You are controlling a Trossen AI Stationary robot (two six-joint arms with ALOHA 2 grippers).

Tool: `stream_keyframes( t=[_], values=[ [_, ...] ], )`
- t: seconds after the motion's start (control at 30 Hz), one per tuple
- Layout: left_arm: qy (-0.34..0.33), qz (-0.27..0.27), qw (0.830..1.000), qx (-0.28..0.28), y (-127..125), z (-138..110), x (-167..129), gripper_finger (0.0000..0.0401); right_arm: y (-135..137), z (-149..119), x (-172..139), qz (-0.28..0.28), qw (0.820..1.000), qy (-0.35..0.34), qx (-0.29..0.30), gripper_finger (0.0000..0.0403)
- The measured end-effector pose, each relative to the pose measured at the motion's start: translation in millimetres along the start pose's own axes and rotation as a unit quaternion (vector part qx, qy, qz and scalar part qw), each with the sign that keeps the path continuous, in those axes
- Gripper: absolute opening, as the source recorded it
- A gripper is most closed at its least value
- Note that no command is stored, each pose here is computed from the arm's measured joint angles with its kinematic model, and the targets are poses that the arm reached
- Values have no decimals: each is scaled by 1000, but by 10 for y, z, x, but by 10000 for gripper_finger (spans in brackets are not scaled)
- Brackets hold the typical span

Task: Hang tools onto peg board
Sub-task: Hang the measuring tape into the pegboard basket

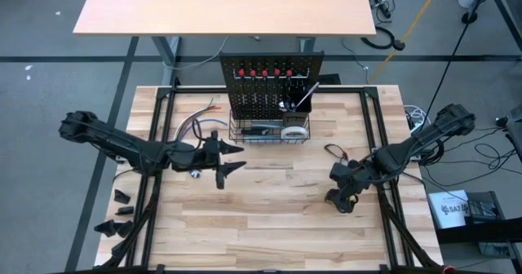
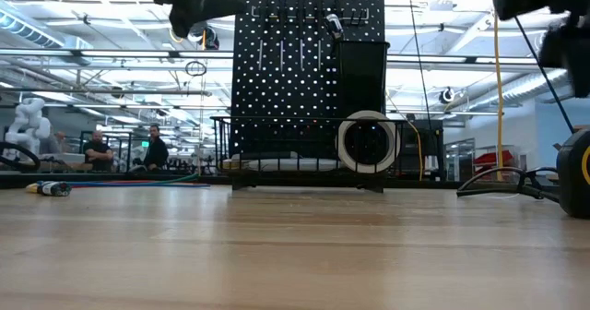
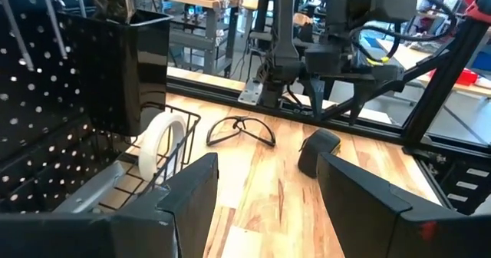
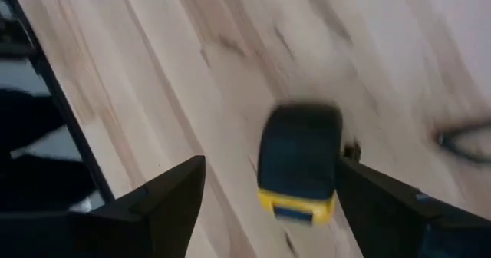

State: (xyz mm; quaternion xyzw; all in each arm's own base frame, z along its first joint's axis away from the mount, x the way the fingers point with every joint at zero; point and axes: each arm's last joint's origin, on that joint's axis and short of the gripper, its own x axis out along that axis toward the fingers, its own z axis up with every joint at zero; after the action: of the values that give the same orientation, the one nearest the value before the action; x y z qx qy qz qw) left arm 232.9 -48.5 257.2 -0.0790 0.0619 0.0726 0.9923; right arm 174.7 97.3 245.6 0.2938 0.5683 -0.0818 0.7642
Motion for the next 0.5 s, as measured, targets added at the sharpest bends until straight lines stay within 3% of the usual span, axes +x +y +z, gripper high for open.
stream_keyframes(
  t=[0.13, 0.5],
  values=[
    [0, 1, 1000, 0, -12, -40, 61, 225, -30, -37, 79, -30, 998, 53, 15, 284],
    [-1, 4, 1000, -1, -10, -73, 119, 225, 54, -28, 375, -68, 994, 89, 3, 283]
  ],
)
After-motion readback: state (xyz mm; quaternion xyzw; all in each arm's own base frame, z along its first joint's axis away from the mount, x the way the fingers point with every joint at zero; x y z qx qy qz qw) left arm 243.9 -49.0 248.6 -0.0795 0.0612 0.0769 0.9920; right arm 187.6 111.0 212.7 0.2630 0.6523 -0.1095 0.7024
